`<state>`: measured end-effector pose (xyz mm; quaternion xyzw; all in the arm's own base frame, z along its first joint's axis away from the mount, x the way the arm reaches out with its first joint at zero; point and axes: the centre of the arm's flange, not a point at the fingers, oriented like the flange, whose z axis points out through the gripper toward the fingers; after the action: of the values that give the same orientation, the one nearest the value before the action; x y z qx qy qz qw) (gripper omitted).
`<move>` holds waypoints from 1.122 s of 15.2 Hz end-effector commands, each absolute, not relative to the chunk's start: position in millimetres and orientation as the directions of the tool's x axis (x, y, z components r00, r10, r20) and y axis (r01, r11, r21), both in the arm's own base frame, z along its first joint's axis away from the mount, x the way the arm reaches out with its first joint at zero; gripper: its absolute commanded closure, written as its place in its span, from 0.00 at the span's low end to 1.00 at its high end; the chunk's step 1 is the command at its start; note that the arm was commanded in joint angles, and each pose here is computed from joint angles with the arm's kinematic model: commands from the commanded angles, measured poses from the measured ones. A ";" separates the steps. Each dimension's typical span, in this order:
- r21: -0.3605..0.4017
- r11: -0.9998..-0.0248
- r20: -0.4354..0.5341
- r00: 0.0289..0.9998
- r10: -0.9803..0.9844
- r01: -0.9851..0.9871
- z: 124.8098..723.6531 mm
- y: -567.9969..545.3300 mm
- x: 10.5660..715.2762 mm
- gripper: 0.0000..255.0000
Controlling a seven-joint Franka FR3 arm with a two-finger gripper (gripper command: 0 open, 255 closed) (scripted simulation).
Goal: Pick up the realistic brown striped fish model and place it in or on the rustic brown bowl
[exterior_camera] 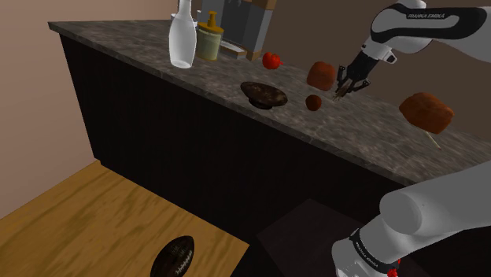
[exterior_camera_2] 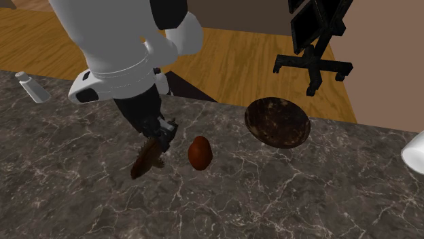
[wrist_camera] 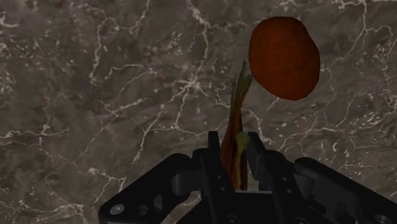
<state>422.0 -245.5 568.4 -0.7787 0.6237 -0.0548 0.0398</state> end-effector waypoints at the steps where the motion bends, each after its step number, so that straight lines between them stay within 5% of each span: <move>1: -0.130 -0.219 0.036 0.216 -0.976 -0.967 579.8 -246.7 423.0 1.00; 17: -0.130 -0.219 0.036 0.216 -0.976 -0.967 625.4 -161.5 458.7 1.00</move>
<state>451.6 -175.2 623.8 -0.7791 0.6232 -0.0546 0.0395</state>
